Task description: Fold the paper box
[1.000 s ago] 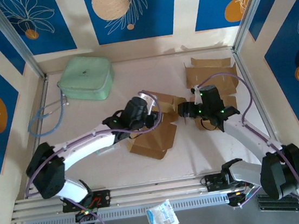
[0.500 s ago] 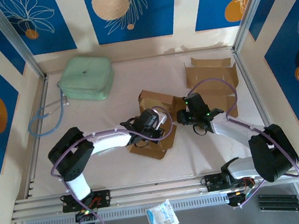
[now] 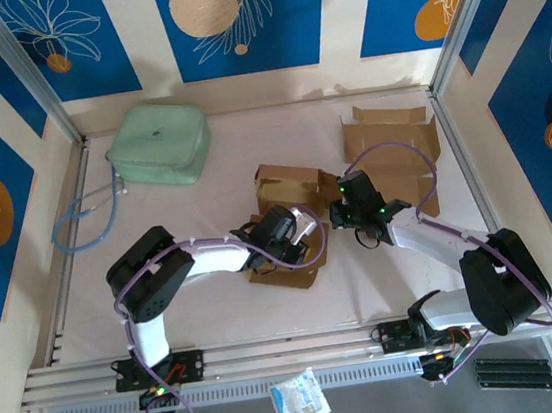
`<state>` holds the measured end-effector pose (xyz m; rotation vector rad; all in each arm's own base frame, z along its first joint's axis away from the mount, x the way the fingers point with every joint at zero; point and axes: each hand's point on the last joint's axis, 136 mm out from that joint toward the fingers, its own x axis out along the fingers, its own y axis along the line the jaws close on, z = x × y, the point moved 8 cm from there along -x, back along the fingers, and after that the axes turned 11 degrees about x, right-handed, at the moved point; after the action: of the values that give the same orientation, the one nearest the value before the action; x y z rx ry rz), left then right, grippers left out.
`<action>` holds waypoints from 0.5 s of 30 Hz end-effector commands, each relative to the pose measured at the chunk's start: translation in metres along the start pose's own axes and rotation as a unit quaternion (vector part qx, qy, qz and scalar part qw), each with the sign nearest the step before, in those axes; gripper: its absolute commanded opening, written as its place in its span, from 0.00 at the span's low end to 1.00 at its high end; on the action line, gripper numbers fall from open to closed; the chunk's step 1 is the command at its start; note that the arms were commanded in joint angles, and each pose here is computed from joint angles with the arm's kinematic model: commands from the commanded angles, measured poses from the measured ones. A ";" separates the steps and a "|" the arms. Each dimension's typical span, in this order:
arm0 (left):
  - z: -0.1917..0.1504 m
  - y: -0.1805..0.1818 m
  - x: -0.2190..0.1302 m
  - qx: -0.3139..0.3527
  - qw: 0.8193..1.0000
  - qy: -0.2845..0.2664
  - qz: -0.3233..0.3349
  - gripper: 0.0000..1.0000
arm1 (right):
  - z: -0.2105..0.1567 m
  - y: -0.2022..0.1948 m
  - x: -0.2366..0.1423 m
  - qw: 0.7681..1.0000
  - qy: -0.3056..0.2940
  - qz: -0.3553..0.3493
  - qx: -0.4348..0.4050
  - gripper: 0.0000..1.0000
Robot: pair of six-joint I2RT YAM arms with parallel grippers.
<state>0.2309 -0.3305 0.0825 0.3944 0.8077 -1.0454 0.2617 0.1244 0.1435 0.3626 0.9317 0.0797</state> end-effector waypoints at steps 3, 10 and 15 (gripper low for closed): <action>-0.051 -0.002 0.026 0.002 0.996 0.081 -0.023 0.00 | 0.010 0.011 -0.008 1.000 -0.006 0.008 0.001 0.14; -0.050 -0.001 0.029 -0.001 0.996 0.082 -0.020 0.00 | 0.014 0.020 -0.011 0.997 0.012 0.009 0.075 0.14; -0.050 0.000 0.029 -0.003 0.997 0.082 -0.016 0.00 | 0.010 0.032 -0.006 0.997 0.022 0.007 0.076 0.14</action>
<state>0.2370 -0.3425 0.0785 0.3659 0.7309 -1.0853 0.2652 0.1400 0.1563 0.4620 0.9797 0.0335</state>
